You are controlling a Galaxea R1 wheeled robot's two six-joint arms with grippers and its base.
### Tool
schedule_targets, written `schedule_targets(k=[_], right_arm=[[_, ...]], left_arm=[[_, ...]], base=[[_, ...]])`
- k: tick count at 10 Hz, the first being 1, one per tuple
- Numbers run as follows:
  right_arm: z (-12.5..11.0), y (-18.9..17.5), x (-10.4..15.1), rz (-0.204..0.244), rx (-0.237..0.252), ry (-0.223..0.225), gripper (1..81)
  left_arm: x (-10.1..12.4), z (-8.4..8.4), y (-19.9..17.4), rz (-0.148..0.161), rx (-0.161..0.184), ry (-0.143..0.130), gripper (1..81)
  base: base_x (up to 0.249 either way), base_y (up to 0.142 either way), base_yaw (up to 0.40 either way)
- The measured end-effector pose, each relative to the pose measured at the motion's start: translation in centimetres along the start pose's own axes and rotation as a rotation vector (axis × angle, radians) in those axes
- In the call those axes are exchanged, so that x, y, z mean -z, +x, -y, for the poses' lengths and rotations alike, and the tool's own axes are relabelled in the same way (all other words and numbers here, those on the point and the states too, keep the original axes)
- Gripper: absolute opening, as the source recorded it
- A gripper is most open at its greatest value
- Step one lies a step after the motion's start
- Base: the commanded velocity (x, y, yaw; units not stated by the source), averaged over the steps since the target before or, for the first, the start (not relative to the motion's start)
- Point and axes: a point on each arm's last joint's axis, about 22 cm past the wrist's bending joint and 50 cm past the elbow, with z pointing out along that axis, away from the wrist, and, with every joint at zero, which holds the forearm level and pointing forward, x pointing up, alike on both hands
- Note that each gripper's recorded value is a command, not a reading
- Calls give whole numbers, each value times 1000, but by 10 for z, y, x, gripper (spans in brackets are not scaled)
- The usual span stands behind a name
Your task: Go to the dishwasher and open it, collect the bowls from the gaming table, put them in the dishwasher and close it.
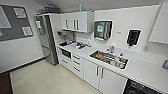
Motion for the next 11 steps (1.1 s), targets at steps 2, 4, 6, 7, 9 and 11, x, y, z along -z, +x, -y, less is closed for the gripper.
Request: schedule_targets(k=[2, 4, 6, 7, 9, 11], right_arm=[[-2, -1, 2, 1, 0, -1, 811], [16, -6, -1, 7, 17, 36, 811], [12, -6, 0, 8, 21, 32, 811], [11, -4, 1, 5, 24, 30, 811], [9, -5, 2, 7, 24, 28, 811], [3, -2, 3, 6, 29, 18, 811]], left_arm=[[7, 11, -3, 1, 1, 1, 811], [10, 15, -8, 6, 4, 4, 811], [9, 10, -7, 1, 5, -7, 811], [9, 7, -8, 3, 6, -14, 811], [10, 7, -7, 1, 7, -18, 811], [10, 7, -5, -3, 8, -18, 811]], base=[[0, 0, 335], [0, 0, 335], [0, 0, 335], [0, 0, 335], [0, 0, 335], [0, 0, 335]])
